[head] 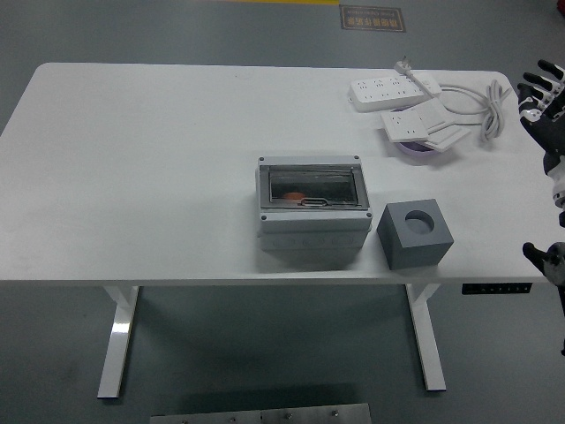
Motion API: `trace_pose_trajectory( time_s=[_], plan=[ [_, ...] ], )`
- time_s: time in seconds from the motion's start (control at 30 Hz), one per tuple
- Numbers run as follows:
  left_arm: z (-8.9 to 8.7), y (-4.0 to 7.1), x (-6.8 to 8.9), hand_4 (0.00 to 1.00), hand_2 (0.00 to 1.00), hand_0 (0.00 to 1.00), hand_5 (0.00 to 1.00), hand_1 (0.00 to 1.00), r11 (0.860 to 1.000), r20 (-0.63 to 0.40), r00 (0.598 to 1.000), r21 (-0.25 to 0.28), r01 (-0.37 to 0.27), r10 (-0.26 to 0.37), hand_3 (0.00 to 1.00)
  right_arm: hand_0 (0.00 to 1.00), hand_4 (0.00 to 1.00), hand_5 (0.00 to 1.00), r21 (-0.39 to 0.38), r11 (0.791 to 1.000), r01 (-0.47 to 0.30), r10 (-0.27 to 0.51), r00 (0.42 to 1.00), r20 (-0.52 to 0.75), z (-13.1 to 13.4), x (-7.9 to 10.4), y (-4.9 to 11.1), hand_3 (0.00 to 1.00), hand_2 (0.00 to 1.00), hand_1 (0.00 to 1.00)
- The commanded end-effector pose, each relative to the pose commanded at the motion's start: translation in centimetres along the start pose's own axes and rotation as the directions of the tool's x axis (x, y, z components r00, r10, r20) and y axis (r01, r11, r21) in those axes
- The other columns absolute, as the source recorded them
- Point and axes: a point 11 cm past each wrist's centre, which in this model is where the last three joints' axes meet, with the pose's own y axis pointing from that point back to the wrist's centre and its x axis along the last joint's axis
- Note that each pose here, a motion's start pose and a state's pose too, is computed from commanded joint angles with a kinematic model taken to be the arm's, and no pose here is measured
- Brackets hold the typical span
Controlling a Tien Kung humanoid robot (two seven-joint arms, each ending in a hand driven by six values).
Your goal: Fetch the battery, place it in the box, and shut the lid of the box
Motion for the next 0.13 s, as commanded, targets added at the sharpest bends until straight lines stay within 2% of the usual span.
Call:
trace_pose_trajectory(
  time_s=[0.03,0.13],
  plan=[
    [-0.01,0.0,0.01,0.5,0.573,0.632,0.002,0.698,1.0,0.0,1.0,0.0,0.0,0.0,0.541,0.819,0.615,0.002,0.001,1.0,0.0,0.0,1.0,0.0,-0.03,0.02,-0.02,0.859,0.821,0.814],
    [-0.04,-0.01,0.01,0.5,0.573,0.632,0.002,0.698,1.0,0.002,1.0,0.001,-0.001,0.001,0.541,0.819,0.615,0.002,0.003,1.0,-0.001,0.001,1.0,-0.001,-0.11,0.09,-0.06,0.859,0.821,0.814]
  ],
)
